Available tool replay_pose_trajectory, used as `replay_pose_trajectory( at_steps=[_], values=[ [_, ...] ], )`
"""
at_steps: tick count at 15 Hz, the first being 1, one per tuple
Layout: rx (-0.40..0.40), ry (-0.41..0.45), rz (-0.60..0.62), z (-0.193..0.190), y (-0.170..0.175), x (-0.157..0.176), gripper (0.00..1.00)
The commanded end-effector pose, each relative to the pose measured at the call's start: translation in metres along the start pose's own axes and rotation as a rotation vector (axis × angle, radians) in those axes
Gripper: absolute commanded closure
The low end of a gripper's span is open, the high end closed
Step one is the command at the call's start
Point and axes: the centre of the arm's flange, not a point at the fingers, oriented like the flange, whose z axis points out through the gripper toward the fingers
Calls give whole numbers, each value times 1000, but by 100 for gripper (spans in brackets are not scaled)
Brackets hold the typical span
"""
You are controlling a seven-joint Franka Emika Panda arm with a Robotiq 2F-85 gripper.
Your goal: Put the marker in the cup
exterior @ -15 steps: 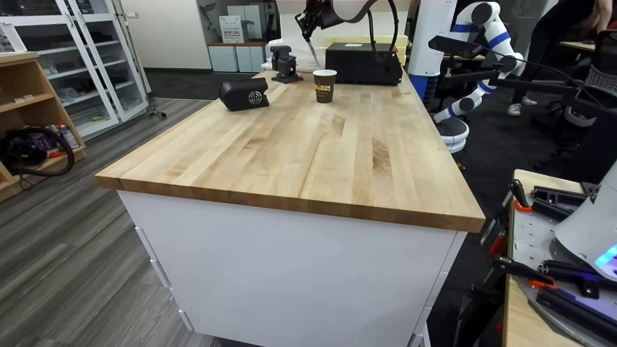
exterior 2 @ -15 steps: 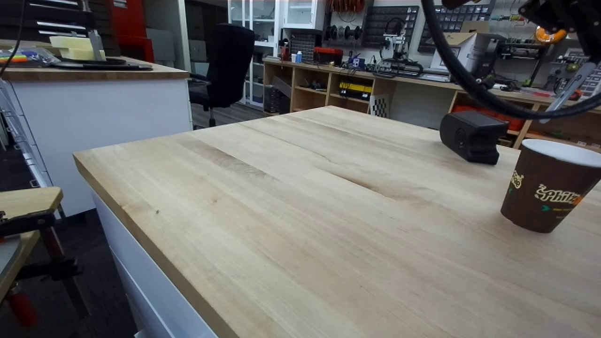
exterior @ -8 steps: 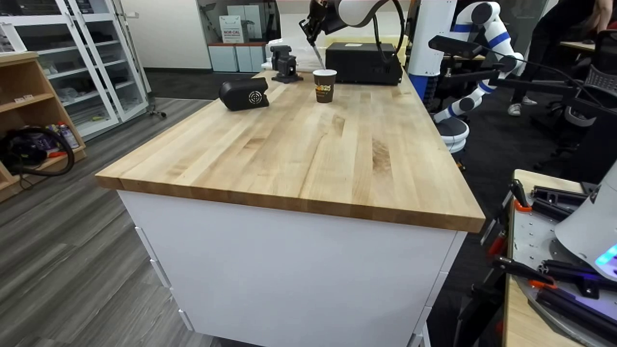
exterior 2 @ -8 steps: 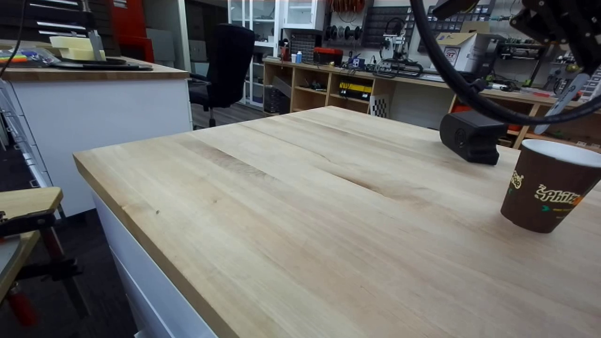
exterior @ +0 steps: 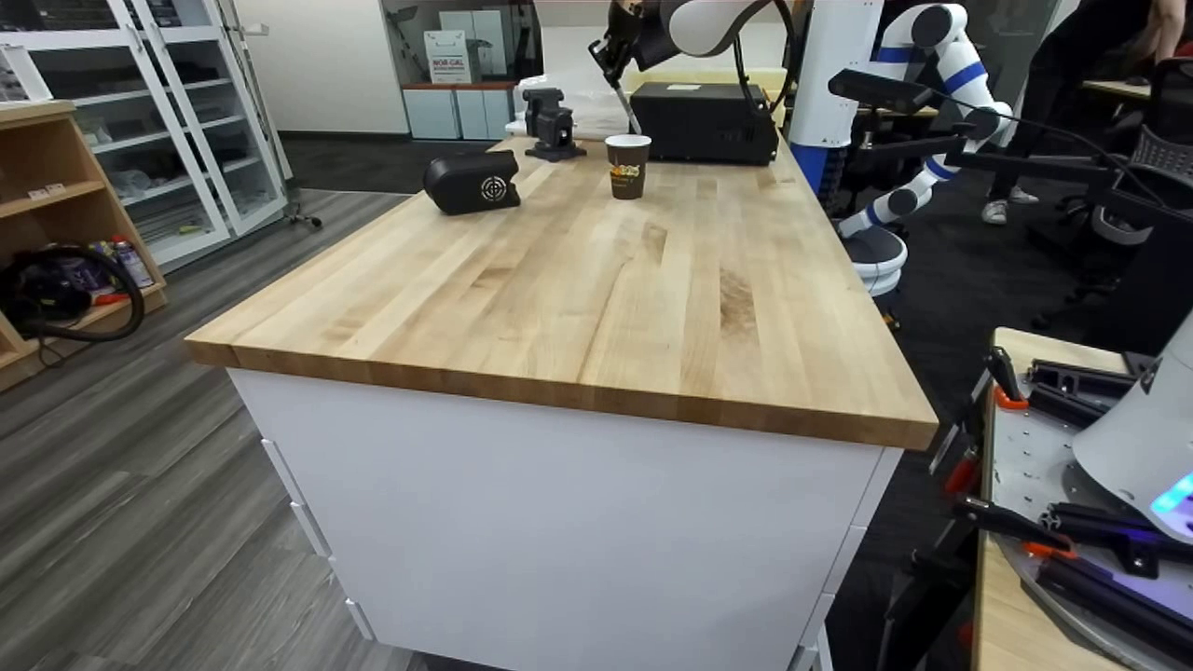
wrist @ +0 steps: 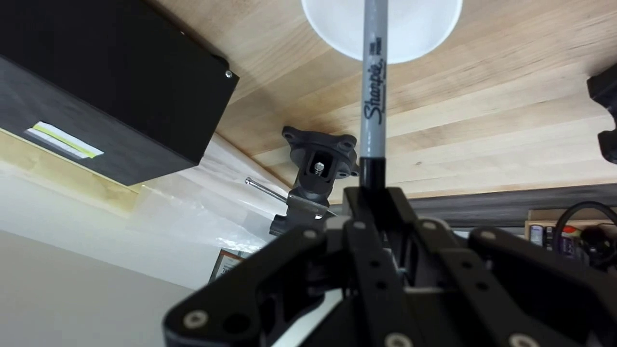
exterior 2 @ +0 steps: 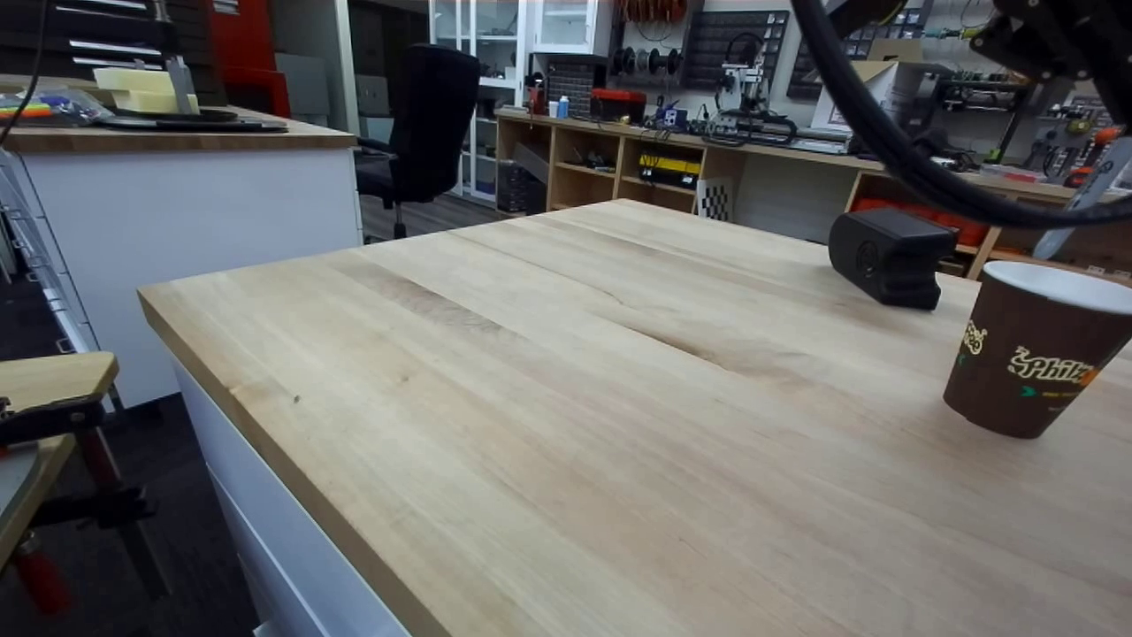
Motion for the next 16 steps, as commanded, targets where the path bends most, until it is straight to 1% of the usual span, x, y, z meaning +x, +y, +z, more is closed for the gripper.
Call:
replay_pose_trajectory(
  at_steps=[1, 10, 16],
  values=[
    [-3, 40, 9, -7, 9, -14, 95],
    [-6, 79, 0, 19, 30, -21, 95],
    [6, 88, -6, 24, 28, -14, 95]
  ],
)
